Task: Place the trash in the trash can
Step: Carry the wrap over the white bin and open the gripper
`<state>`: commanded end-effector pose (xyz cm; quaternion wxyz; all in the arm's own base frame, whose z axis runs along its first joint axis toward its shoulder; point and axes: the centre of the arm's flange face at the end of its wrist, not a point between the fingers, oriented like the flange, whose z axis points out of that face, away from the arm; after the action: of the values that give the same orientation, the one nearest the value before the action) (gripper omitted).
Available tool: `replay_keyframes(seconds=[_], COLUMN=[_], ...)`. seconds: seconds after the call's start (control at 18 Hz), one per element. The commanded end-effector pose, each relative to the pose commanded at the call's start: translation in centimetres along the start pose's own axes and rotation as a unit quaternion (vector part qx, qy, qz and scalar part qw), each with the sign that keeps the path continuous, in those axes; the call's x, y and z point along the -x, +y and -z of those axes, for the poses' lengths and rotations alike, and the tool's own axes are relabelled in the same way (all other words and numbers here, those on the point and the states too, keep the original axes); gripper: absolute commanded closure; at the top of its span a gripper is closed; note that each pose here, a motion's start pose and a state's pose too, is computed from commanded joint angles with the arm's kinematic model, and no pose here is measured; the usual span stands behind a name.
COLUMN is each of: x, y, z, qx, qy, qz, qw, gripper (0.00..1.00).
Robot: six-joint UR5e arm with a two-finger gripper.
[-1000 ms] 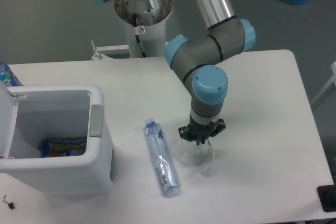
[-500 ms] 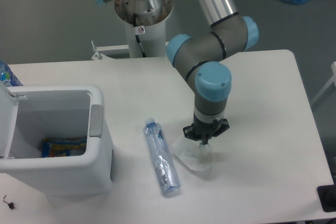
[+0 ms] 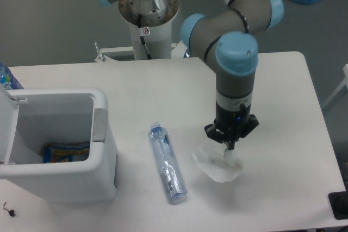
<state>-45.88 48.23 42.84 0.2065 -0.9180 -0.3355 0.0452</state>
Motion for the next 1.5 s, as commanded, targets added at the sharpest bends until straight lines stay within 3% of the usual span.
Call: replay_keyframes(seconds=[0.33, 0.56, 0.72, 1.06, 1.5], x=[-3.5, -7.7, -11.4, -20.3, -27.1], y=[-0.4, 0.3, 1.4, 3.4, 7.5], z=[8.6, 14.2, 16.4, 17.5, 14.6], qx=[-0.072, -0.107, -0.117, -0.112, -0.087], qy=[0.069, 0.111, 0.134, 0.171, 0.199], qz=[0.07, 0.081, 0.055, -0.024, -0.105], qw=[0.9926, 0.9847, 0.9826, 0.9786, 0.9705], gripper=[1.0, 1.0, 1.0, 0.99, 0.96])
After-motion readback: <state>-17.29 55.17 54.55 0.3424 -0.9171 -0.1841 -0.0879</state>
